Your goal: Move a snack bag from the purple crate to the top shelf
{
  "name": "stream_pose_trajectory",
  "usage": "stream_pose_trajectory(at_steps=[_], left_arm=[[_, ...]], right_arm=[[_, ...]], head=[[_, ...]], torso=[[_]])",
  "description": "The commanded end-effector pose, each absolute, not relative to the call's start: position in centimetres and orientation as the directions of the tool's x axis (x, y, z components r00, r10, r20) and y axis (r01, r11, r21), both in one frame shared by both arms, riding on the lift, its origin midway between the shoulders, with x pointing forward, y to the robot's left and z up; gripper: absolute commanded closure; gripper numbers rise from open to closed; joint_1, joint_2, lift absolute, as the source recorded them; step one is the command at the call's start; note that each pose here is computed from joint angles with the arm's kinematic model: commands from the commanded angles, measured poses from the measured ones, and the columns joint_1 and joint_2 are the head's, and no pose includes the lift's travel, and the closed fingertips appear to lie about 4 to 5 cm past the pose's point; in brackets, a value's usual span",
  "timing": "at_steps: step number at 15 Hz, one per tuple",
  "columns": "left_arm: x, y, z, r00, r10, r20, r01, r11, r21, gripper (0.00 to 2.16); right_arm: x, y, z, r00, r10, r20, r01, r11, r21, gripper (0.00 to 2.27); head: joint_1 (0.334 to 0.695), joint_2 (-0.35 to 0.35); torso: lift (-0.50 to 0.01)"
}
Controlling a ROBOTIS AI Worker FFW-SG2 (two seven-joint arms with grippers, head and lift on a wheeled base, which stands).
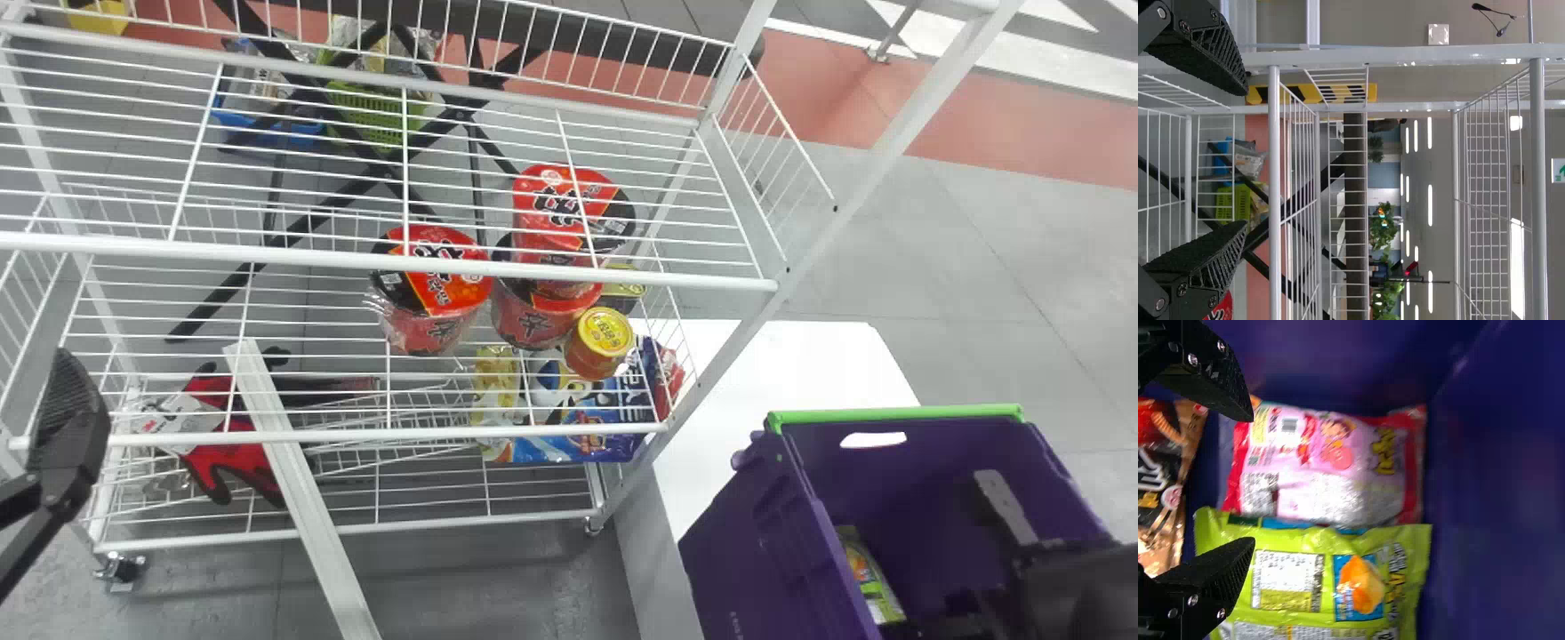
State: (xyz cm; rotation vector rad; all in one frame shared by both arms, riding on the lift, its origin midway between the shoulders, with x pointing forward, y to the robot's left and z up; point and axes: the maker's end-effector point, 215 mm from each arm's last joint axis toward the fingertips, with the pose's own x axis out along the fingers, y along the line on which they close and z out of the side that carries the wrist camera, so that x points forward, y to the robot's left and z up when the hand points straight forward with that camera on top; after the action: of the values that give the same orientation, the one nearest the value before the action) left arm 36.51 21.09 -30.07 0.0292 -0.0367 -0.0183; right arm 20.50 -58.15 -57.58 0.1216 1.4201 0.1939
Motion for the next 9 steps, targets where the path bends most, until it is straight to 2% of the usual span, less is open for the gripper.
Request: stream_pose_trajectory(at_steps=[1, 9], left_arm=[[36.7, 21.3, -30.2, 0.999, -0.018, 0.036, 0.017, 0.999, 0.029, 0.13], [36.9, 21.4, -30.1, 0.999, -0.024, 0.038, 0.023, 0.999, 0.036, 0.13]], right_arm=[[19.9, -58.1, -58.7, 0.126, 0.209, -0.970, -0.072, 0.977, 0.202, 0.20], [19.9, -56.1, -61.2, 0.135, 0.231, -0.964, -0.076, 0.972, 0.222, 0.20]], head=[[0.695, -0.350], [0.695, -0.350]], torso=[[-0.457], [-0.457]])
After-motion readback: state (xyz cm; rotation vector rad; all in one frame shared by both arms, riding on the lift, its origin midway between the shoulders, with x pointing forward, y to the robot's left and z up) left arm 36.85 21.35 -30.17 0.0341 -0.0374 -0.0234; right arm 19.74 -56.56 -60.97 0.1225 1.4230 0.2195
